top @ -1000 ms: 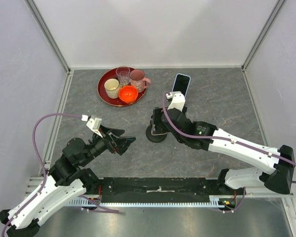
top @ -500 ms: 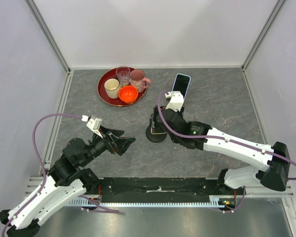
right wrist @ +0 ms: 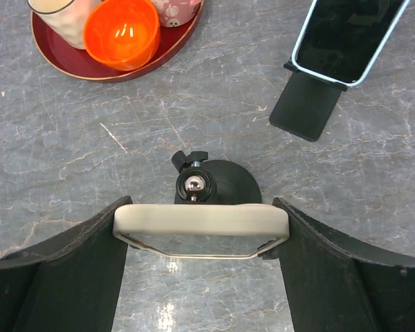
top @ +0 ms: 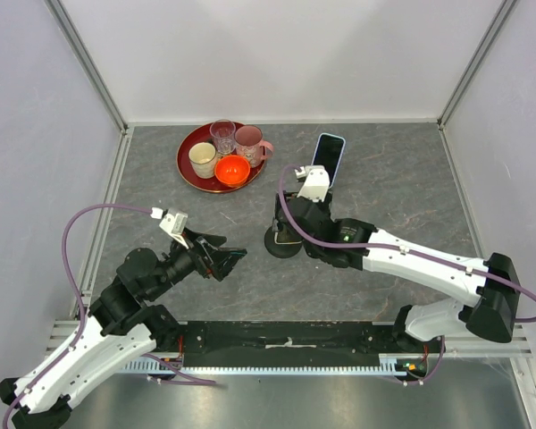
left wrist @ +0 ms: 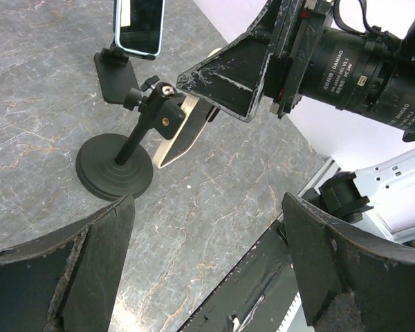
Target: Place the phone on the phone stand
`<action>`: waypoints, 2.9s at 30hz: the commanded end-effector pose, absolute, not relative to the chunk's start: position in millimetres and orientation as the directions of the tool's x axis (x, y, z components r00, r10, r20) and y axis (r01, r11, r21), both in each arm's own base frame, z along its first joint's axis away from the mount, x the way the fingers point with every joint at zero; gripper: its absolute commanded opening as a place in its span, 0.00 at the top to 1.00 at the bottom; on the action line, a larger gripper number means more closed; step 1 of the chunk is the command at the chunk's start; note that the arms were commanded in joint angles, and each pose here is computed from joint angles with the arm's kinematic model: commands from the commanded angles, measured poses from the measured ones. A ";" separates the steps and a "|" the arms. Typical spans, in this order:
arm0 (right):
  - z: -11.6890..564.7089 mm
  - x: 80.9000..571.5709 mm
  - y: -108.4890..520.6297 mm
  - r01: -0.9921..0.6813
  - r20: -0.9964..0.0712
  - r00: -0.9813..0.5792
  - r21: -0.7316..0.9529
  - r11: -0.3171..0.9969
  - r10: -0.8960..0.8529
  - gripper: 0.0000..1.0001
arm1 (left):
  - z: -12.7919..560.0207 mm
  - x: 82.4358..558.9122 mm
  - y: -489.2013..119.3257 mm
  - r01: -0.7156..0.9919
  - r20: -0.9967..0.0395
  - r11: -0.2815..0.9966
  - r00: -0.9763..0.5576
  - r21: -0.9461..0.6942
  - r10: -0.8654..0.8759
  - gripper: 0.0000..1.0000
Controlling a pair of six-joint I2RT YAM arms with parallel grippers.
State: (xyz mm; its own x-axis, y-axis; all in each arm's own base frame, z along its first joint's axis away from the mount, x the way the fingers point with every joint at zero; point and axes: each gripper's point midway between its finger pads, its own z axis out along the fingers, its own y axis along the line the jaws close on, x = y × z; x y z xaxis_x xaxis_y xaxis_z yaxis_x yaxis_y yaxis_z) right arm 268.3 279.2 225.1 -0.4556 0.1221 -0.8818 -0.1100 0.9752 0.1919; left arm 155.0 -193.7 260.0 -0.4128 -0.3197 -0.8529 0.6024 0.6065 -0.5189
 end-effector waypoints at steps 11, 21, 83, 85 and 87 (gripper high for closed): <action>315.0 327.4 88.2 0.255 -0.960 -0.236 0.087 0.963 0.149 1.00 | 284.1 149.2 -191.0 0.645 -0.869 0.582 -0.365 -0.495 -0.335 0.07; 326.6 408.4 48.2 0.317 -0.973 -0.130 0.140 0.938 0.189 1.00 | 286.7 135.9 -187.2 0.655 -0.852 0.545 -0.391 -0.523 -0.349 0.08; 128.6 376.7 85.1 0.210 -0.670 -0.715 0.066 0.975 0.199 1.00 | 267.9 138.2 -208.9 0.643 -0.819 0.509 -0.485 -0.572 -0.308 0.10; 126.1 373.8 87.3 0.209 -0.660 -0.722 0.080 0.975 0.209 1.00 | 267.6 138.0 -209.4 0.646 -0.819 0.506 -0.485 -0.572 -0.307 0.10; 124.2 371.8 89.9 0.202 -0.650 -0.730 0.090 0.975 0.211 1.00 | 266.5 136.8 -210.1 0.647 -0.817 0.502 -0.490 -0.574 -0.303 0.11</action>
